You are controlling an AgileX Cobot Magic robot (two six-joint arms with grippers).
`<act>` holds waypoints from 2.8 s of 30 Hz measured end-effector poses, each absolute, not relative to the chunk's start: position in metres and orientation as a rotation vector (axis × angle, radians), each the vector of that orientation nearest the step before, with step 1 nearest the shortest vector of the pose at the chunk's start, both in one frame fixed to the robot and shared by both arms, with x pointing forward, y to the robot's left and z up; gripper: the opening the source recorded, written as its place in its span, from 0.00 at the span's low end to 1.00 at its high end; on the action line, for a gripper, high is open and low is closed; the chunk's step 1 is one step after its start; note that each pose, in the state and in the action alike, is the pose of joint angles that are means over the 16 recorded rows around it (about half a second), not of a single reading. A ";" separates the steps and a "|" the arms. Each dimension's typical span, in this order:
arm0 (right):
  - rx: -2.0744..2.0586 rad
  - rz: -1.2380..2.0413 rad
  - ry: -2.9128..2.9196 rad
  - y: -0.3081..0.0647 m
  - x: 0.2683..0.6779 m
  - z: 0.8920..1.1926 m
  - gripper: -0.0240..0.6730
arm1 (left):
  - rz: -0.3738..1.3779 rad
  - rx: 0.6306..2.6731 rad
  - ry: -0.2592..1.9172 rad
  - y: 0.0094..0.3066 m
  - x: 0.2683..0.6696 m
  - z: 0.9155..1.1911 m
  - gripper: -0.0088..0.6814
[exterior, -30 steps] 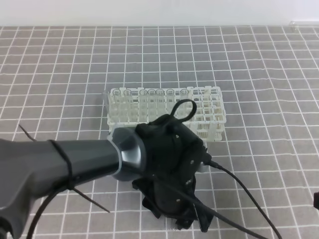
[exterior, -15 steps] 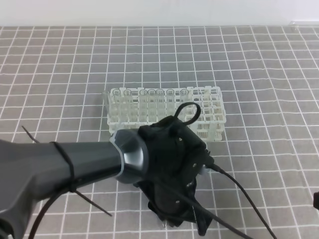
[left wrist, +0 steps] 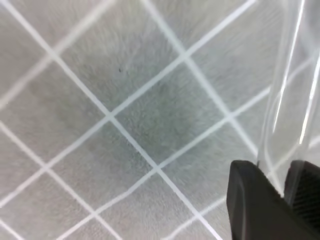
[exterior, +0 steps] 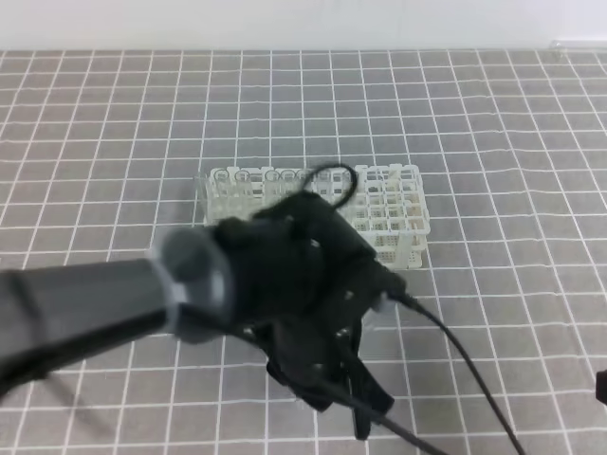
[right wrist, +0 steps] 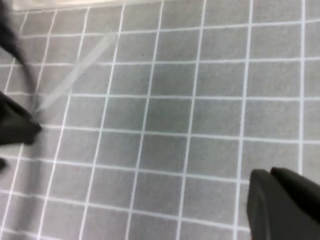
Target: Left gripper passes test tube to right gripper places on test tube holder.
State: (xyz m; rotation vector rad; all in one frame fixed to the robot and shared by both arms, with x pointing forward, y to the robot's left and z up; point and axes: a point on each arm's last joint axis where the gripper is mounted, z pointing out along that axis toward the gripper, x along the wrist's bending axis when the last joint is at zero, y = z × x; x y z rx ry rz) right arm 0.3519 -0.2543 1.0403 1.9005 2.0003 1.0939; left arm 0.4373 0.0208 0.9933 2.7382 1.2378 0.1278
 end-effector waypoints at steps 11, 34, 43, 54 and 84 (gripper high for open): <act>1.913 1.151 2.091 -0.246 0.356 1.052 0.03 | 0.175 2.383 1.153 0.076 0.402 1.024 0.02; 1.377 1.383 2.435 -0.136 0.413 1.089 0.03 | 0.194 1.737 0.993 0.145 0.368 0.988 0.02; 0.960 1.612 2.207 -0.099 0.397 1.097 0.03 | 0.282 1.666 0.862 0.145 0.369 0.994 0.02; 0.742 1.802 1.863 -0.100 0.370 1.080 0.03 | 0.439 1.612 0.788 0.148 0.375 1.002 0.02; 0.819 1.978 1.721 -0.084 0.376 1.072 0.10 | 0.520 1.533 0.711 0.164 0.364 0.987 0.02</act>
